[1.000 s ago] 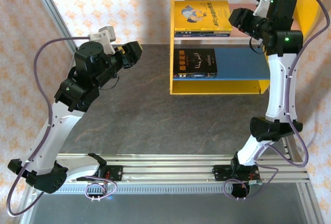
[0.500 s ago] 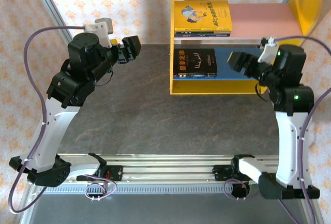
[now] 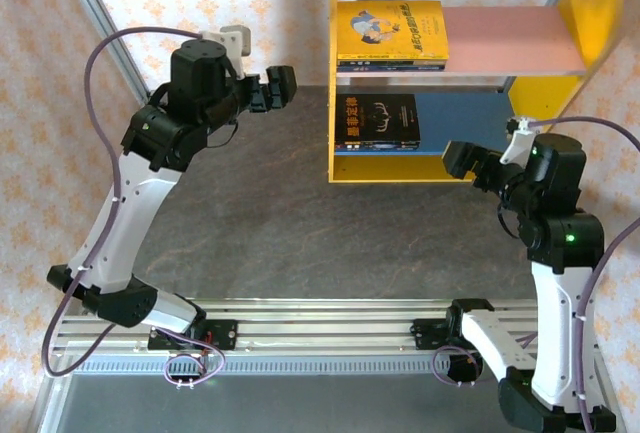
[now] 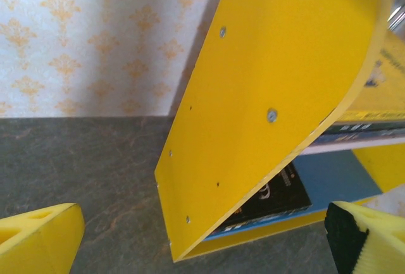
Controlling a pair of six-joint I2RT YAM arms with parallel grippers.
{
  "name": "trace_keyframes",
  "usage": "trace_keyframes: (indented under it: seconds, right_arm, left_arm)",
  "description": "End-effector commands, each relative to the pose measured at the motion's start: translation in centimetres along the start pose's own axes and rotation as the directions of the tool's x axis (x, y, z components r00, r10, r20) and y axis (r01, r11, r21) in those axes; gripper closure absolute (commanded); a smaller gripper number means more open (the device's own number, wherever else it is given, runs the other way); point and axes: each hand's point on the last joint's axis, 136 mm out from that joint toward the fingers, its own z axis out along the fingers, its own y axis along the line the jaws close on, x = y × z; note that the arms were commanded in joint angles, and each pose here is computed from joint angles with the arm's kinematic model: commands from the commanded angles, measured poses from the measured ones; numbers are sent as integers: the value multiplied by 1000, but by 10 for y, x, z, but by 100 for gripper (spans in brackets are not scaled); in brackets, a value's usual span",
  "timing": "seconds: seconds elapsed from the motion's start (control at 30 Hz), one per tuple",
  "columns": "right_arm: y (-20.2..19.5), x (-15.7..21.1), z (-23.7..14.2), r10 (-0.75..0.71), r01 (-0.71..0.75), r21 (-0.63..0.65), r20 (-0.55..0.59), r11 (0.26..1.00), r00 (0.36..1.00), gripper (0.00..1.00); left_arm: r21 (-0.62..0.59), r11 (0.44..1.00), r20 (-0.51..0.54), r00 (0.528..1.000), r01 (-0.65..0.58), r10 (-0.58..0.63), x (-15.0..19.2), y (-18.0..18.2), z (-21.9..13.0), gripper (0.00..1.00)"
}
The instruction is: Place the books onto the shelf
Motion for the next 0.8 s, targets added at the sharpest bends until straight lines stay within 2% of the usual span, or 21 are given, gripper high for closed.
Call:
trace_keyframes:
  seconds: [0.0,0.07,0.17,0.27,0.33,0.43,0.5,0.57,0.67,0.77]
  right_arm:
    - [-26,5,24,27,-23,129,-33,991,999,1]
    - [-27,8,33,21,-16,117,-41,993,999,1]
    - [-31,14,44,13,-13,99,6,995,1000,1]
    - [-35,23,52,-1,-3,81,58,997,998,1]
    - [-37,30,58,-25,20,73,68,997,997,1]
    - [-59,35,65,-16,1,172,87,985,996,1]
    - [-70,39,71,-31,9,217,95,976,995,1]
    - [-69,41,77,-49,25,194,120,981,992,1]
    - [-81,44,84,-28,-9,231,155,973,987,1]
    - [-93,49,91,-37,-4,285,139,958,990,1]
  left_arm:
    - [-88,996,-103,995,3,-12,20,27,6,1]
    - [-110,994,-144,990,-10,-6,36,37,14,1]
    - [-169,985,-136,990,-43,20,55,57,22,1]
    - [-191,981,-75,997,-35,21,67,77,27,1]
    - [-254,967,-19,1000,1,-6,73,100,27,1]
    - [-334,943,19,1000,11,-5,83,132,27,1]
    - [-420,907,60,997,-11,40,88,154,25,1]
    - [-505,863,74,995,-24,72,93,176,25,1]
    - [-532,841,32,990,-100,138,110,196,41,1]
    - [-591,797,-7,988,-128,154,128,219,51,1]
